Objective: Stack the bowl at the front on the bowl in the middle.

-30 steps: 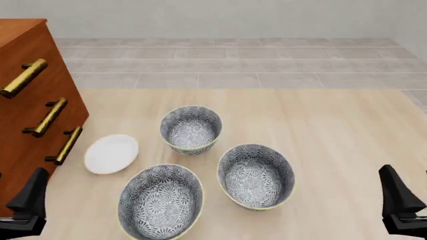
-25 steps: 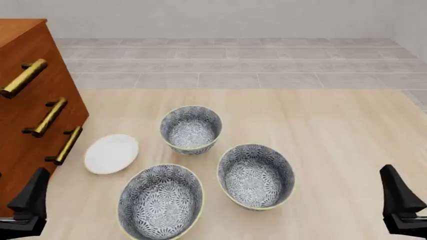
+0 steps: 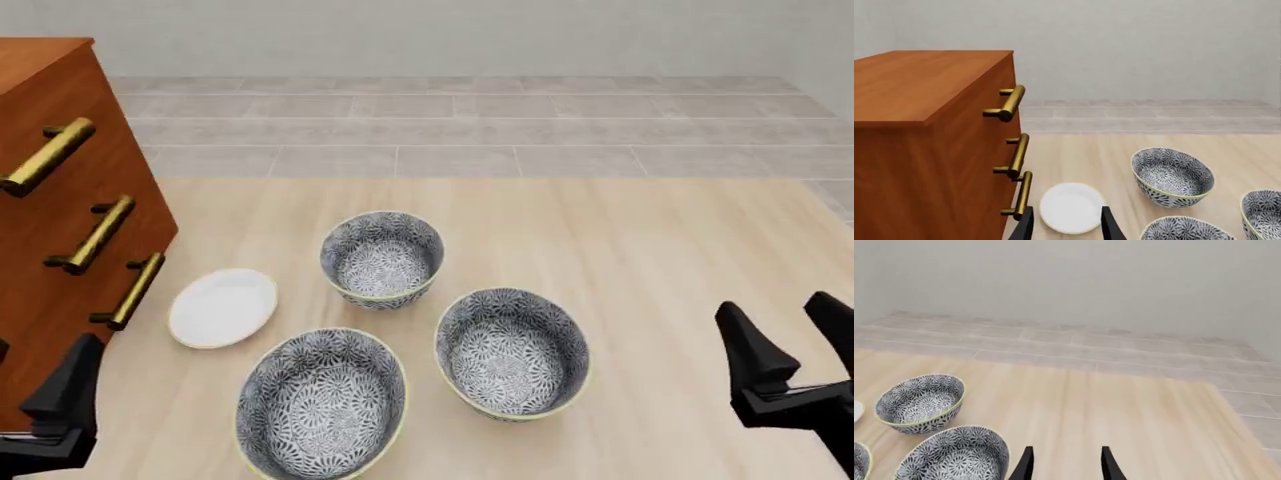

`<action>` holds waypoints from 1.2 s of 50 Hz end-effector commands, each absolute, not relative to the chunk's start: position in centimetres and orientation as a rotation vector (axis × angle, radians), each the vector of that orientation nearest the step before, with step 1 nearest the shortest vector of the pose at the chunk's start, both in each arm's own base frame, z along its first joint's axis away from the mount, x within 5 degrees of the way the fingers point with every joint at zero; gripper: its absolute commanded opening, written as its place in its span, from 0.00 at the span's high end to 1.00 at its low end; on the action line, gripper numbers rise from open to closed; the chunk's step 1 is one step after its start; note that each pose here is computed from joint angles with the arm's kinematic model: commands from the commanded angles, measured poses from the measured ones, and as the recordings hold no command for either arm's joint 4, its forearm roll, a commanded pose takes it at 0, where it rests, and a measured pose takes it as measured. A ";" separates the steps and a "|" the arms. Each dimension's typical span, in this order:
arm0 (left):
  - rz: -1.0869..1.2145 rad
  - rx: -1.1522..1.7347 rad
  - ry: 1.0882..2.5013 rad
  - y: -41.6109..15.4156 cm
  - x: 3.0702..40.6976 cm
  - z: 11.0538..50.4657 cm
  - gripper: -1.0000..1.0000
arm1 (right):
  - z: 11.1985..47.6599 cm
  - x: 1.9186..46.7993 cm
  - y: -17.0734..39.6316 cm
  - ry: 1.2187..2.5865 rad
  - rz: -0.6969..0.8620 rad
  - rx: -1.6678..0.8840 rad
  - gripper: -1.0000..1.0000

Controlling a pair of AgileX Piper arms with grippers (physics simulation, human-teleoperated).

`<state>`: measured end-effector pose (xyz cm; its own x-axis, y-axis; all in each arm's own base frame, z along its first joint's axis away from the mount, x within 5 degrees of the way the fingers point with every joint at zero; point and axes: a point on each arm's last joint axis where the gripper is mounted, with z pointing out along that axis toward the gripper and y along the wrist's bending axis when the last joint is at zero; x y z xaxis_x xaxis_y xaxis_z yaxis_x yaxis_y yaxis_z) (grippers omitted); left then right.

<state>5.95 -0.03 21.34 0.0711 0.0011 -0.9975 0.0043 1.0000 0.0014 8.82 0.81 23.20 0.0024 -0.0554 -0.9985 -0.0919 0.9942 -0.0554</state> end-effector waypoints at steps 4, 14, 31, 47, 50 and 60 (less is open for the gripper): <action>-0.007 0.014 1.504 -0.1 6.1 21.3 0.00 | 24.7 12.3 2.4 1.676 0.095 -0.221 0.00; -0.007 0.020 1.510 -0.1 6.3 21.3 0.00 | 26.1 16.0 4.9 1.759 0.147 -0.346 0.00; -0.007 0.021 1.507 -0.1 6.2 21.3 0.00 | 28.1 20.4 9.2 1.897 0.250 -0.454 0.00; -0.005 0.018 1.507 -0.1 6.2 21.3 0.00 | 29.5 22.5 12.0 1.948 0.288 -0.526 0.00; -0.004 0.015 1.506 -0.1 6.3 21.4 0.00 | 29.9 23.2 12.8 1.962 0.296 -0.544 0.00; -0.003 0.017 1.505 -0.1 6.3 21.4 0.00 | 29.9 24.8 14.5 1.994 0.307 -0.571 0.00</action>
<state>6.26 -0.09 21.36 0.0647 0.0081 -0.9979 0.0130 0.9999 0.0089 23.17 12.62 29.74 -0.3627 -0.2388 -0.9008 -0.4918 0.8701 -0.0326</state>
